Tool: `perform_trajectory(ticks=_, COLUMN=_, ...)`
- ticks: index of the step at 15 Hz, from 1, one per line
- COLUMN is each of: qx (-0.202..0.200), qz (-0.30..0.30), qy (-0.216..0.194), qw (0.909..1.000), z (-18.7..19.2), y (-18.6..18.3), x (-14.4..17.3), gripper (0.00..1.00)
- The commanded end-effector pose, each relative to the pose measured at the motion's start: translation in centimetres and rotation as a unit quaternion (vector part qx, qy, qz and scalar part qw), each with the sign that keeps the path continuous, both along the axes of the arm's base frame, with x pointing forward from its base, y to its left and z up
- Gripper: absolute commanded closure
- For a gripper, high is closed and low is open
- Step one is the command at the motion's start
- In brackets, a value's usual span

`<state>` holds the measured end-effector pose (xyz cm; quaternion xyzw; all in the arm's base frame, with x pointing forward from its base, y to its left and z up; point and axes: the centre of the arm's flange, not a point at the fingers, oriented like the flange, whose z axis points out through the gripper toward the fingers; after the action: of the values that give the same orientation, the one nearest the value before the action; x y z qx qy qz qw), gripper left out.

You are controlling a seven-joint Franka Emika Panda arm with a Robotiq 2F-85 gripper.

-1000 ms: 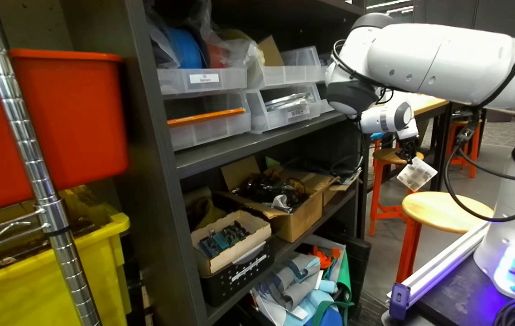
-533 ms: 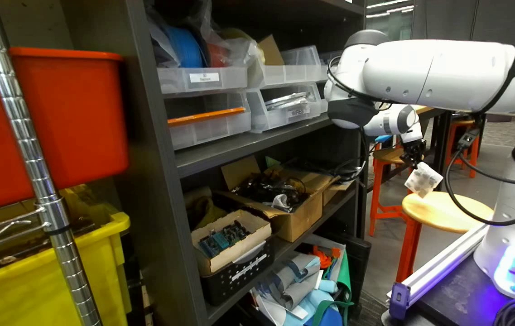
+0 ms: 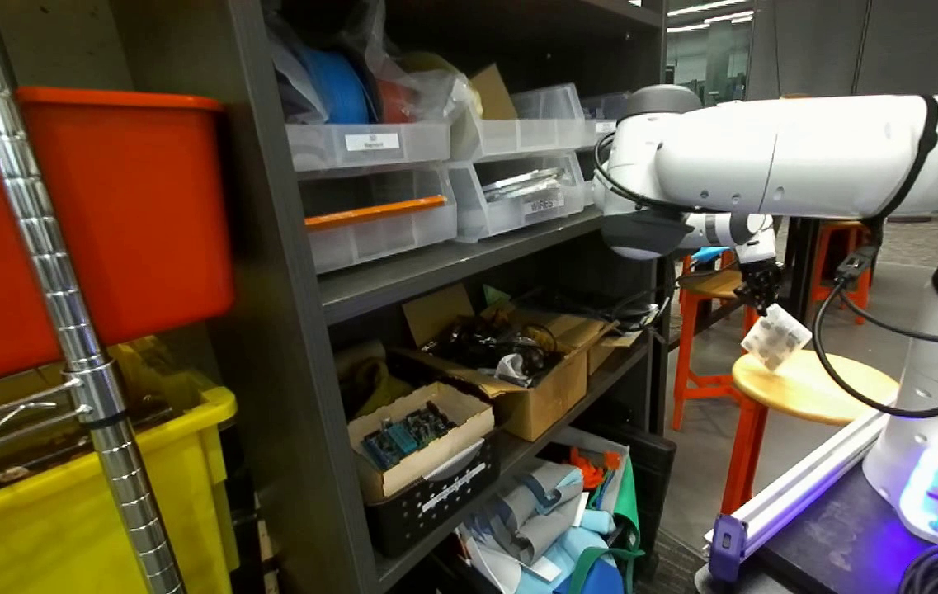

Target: Put the white item on the stool

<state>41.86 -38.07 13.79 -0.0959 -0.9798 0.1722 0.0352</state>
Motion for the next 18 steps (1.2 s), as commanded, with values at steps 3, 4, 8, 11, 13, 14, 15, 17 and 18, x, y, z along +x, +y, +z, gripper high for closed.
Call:
perform_trajectory(ticks=3, qx=0.007, qz=-0.040, qy=-0.008, qw=0.9991, z=-0.15, y=-2.95, x=-0.55, gripper=0.93)
perform_trajectory(ticks=4, qx=0.009, qz=-0.044, qy=-0.008, qw=0.9990, z=-0.23, y=-2.99, x=-0.67, gripper=0.93)
perform_trajectory(ticks=8, qx=0.016, qz=-0.052, qy=-0.011, qw=0.9984, z=-0.48, y=-2.79, x=-0.59, gripper=0.93)
perform_trajectory(ticks=11, qx=0.021, qz=-0.050, qy=-0.009, qw=0.9985, z=-0.63, y=-2.59, x=-0.36, gripper=0.93)
perform_trajectory(ticks=13, qx=0.023, qz=-0.049, qy=-0.010, qw=0.9985, z=-0.60, y=-2.47, x=-0.22, gripper=0.45)
perform_trajectory(ticks=14, qx=0.023, qz=-0.048, qy=-0.010, qw=0.9985, z=-0.48, y=-2.44, x=-0.18, gripper=0.41)
perform_trajectory(ticks=15, qx=0.023, qz=-0.048, qy=-0.011, qw=0.9985, z=-0.34, y=-2.38, x=-0.17, gripper=0.34)
perform_trajectory(ticks=17, qx=0.022, qz=-0.046, qy=-0.012, qw=0.9986, z=-0.11, y=-2.31, x=-0.02, gripper=0.23)
perform_trajectory(ticks=18, qx=0.021, qz=-0.046, qy=-0.013, qw=0.9986, z=0.02, y=-2.33, x=0.01, gripper=0.15)
